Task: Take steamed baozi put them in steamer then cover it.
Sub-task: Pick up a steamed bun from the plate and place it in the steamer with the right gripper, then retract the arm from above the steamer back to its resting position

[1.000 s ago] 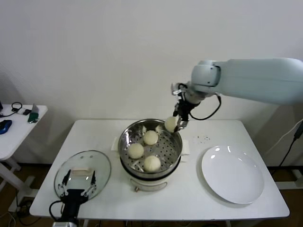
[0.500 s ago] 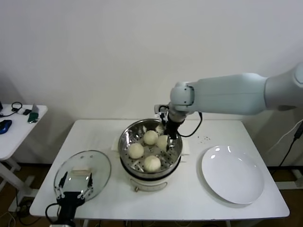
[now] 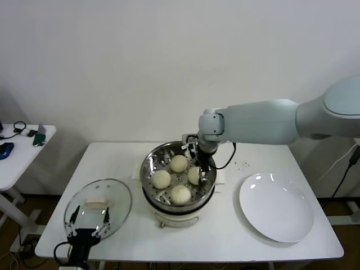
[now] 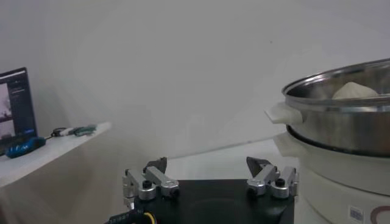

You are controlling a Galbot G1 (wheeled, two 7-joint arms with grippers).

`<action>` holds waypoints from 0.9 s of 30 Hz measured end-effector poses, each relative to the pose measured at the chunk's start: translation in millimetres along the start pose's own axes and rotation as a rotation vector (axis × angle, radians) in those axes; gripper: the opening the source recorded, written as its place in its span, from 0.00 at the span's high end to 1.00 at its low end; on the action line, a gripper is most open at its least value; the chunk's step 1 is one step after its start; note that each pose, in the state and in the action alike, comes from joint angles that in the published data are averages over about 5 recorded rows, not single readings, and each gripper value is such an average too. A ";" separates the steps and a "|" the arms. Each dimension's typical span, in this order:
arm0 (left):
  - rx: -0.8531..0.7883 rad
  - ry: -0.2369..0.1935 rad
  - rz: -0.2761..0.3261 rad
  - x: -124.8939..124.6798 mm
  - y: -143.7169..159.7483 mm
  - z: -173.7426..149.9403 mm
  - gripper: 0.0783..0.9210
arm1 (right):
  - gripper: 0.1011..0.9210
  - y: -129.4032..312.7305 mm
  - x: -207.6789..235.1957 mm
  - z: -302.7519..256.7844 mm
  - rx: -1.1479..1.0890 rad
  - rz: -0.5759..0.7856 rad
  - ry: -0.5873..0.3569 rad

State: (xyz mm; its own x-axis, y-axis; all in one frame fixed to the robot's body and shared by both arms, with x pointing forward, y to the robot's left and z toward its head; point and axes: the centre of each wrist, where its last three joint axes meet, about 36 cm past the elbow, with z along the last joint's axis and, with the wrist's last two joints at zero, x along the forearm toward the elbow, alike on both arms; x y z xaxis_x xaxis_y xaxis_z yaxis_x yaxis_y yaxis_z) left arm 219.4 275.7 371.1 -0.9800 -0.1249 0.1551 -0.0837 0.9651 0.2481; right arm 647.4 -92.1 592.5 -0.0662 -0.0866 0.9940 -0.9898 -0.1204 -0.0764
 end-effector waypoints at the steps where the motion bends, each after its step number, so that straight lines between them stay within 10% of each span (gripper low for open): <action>1: 0.000 0.000 0.000 -0.4 -0.1 0.0 0.12 | 0.28 -0.4 -1.3 -0.2 0.000 0.001 0.000; 8: 0.000 -0.004 0.000 -2.1 -0.1 -0.7 0.12 | 0.13 -1.7 -2.8 -2.9 0.001 0.002 -0.006; 27: -0.011 -0.023 -0.016 -5.4 0.4 -4.9 0.12 | 0.12 -1.3 67.6 48.2 -0.006 0.047 -0.185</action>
State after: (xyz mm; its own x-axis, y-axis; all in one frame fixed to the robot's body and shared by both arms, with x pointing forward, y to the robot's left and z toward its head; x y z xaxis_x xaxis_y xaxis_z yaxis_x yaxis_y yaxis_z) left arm 225.5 275.7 375.0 -0.9823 -0.1353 0.1292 -0.0980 0.9605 0.2606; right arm 650.3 -145.5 656.0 -0.0890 -0.2728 0.9579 -0.9869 -0.1058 -0.1218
